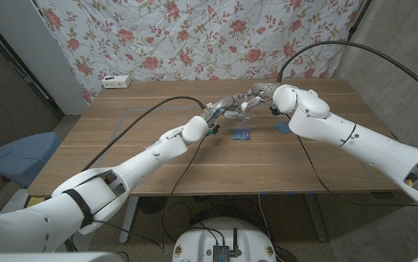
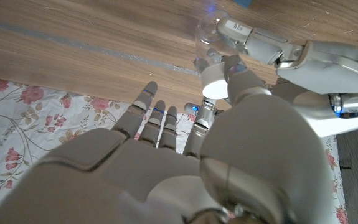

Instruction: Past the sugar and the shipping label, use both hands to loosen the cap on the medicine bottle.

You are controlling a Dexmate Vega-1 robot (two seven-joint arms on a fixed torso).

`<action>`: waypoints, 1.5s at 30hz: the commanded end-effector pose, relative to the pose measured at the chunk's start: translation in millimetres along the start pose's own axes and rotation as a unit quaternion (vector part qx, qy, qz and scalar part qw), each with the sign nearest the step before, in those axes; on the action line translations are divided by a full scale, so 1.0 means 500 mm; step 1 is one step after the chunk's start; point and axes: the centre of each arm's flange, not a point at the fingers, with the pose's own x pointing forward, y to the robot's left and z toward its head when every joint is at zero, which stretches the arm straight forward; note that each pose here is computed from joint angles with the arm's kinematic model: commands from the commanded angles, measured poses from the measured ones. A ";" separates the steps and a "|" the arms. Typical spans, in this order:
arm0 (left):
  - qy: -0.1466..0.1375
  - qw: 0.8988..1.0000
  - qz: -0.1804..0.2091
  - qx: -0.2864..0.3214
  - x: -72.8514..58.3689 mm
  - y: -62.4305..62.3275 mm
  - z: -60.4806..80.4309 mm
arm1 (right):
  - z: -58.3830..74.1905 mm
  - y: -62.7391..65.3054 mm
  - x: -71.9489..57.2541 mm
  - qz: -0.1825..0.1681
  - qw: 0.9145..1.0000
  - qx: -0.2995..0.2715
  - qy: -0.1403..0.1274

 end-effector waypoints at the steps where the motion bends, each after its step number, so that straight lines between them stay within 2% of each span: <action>1: 0.000 1.000 0.000 -0.001 0.001 -0.003 0.001 | -0.008 -0.004 -0.006 0.002 1.000 0.013 -0.009; 45: 0.005 1.000 -0.001 -0.004 -0.001 -0.013 0.000 | -0.025 -0.005 -0.008 0.038 0.997 0.052 -0.036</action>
